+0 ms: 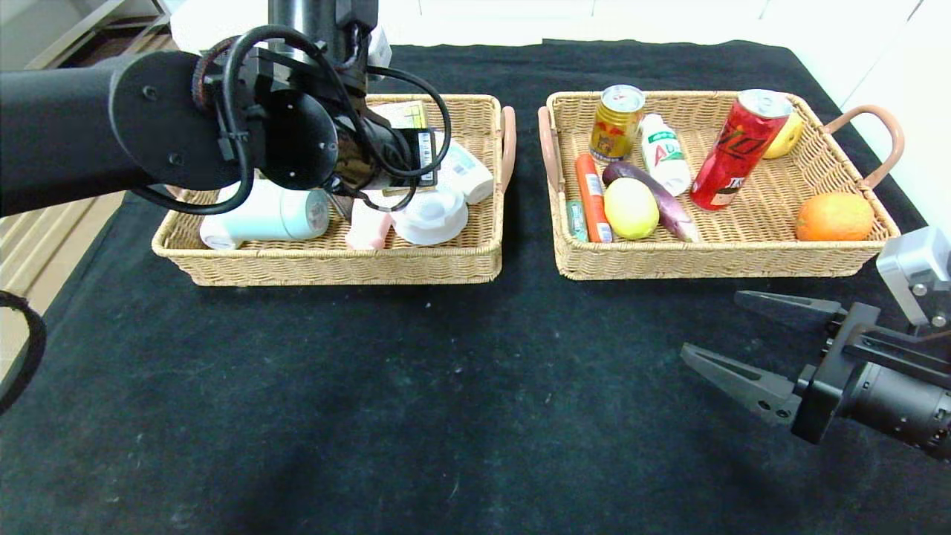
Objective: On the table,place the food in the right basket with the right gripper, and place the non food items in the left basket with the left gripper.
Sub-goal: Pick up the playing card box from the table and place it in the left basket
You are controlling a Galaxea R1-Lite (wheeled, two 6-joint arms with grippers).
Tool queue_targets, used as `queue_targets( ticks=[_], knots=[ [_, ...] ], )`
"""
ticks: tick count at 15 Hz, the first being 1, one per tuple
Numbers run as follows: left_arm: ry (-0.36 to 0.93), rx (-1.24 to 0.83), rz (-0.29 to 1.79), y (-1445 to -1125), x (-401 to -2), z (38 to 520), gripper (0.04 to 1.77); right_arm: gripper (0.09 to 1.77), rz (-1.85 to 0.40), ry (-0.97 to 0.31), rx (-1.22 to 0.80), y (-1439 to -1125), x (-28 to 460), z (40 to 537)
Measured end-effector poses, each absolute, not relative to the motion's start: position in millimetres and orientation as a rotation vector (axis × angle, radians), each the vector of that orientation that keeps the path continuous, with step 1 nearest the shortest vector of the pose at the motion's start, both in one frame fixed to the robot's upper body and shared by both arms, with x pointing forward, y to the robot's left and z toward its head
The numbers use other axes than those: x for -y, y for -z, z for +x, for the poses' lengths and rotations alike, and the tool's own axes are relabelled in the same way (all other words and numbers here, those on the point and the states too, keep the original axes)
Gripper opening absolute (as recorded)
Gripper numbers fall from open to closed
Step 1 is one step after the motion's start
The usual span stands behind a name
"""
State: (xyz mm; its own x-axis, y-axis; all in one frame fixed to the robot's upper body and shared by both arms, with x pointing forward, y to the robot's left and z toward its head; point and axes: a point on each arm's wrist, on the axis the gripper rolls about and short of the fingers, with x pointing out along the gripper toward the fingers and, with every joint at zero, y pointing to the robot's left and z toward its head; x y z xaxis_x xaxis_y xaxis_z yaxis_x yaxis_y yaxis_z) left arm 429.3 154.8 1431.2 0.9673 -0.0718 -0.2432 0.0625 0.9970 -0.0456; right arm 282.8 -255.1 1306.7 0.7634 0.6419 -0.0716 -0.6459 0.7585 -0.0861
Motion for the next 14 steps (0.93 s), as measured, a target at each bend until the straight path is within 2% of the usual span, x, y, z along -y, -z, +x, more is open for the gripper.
queue_targets(
  ticks=[8,11,14],
  knots=[
    [0.059,-0.273,-0.010,-1418.3,-153.2,441.0,1.01,1.71,-0.107,-0.700,-0.032,-1307.3,255.3,282.9],
    [0.055,-0.274,-0.004,-1417.5,-153.4,441.6,1.25,1.71,-0.106,-0.701,-0.033,-1307.3,255.4,282.9],
    [0.053,-0.276,-0.003,-1416.9,-153.5,441.6,1.39,1.71,-0.106,-0.701,-0.032,-1307.3,255.2,282.8]
  ],
)
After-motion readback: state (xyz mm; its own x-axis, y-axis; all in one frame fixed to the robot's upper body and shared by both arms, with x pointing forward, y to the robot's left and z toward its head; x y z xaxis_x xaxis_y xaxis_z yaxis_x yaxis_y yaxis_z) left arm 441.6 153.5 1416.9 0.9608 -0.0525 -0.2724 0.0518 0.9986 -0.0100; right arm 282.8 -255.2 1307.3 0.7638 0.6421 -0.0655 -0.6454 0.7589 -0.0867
